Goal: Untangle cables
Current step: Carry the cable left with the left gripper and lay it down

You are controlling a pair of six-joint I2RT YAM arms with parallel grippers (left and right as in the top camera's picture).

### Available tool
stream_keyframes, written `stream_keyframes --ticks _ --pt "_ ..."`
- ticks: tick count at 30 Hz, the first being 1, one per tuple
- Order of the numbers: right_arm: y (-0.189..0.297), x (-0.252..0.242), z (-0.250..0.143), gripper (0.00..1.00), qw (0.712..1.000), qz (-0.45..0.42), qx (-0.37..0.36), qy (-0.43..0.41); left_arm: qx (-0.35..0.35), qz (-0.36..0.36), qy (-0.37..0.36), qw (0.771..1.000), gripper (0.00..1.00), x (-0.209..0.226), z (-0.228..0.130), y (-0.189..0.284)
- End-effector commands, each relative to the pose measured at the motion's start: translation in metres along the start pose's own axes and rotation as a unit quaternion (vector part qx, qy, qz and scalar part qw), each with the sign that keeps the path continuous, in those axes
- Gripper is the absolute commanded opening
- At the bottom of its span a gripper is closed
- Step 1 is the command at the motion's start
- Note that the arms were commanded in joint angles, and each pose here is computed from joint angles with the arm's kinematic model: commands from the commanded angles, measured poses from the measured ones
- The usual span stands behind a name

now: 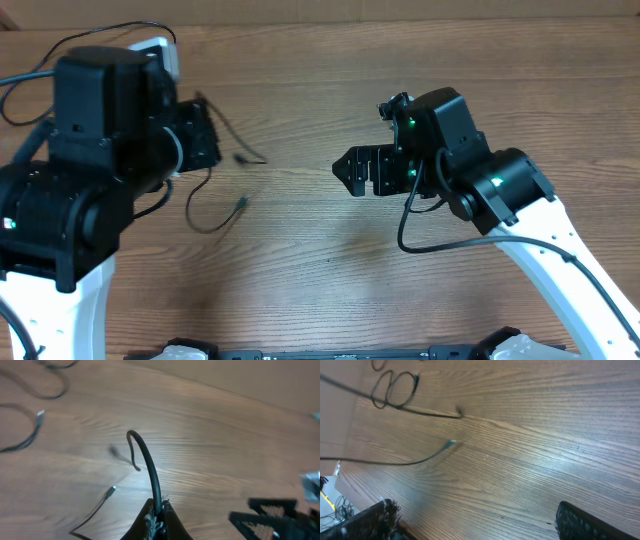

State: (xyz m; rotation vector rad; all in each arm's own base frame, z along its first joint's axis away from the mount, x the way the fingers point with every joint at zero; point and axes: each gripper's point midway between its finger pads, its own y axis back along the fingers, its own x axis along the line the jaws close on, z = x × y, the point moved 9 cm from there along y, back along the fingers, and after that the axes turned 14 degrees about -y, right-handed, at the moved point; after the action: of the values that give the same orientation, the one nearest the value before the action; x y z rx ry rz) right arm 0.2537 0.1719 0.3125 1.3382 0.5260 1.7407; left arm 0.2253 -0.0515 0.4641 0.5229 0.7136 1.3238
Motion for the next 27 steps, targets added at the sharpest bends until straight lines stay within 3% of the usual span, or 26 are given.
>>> stream_keyframes --ticks 1,5,11,14,18,23,27 --pt "-0.007 0.000 0.003 1.00 1.000 -0.007 0.006 -0.003 0.000 0.069 0.093 0.993 0.04 0.033 0.002 0.001" --pt "-0.014 -0.003 0.002 1.00 1.000 -0.015 0.019 -0.007 0.022 0.141 0.217 0.966 0.04 0.082 -0.007 0.002" --pt "-0.014 -0.004 0.002 1.00 1.000 -0.018 0.018 -0.008 0.053 0.186 0.337 0.921 0.04 0.146 -0.028 -0.004" --pt "-0.014 -0.006 0.003 1.00 0.999 -0.029 0.011 -0.007 0.065 0.184 0.364 0.911 0.04 0.163 -0.038 -0.014" --pt "-0.010 -0.022 0.017 1.00 0.996 -0.084 -0.036 -0.021 0.072 0.135 0.378 0.913 0.04 0.183 -0.048 -0.030" --pt "0.003 -0.053 0.039 1.00 0.977 -0.177 -0.113 -0.048 0.066 0.153 0.437 0.884 0.04 0.232 -0.069 -0.046" --pt "0.004 -0.056 0.040 1.00 0.976 -0.179 -0.116 -0.052 0.091 0.196 0.475 0.853 0.04 0.275 -0.088 -0.061"
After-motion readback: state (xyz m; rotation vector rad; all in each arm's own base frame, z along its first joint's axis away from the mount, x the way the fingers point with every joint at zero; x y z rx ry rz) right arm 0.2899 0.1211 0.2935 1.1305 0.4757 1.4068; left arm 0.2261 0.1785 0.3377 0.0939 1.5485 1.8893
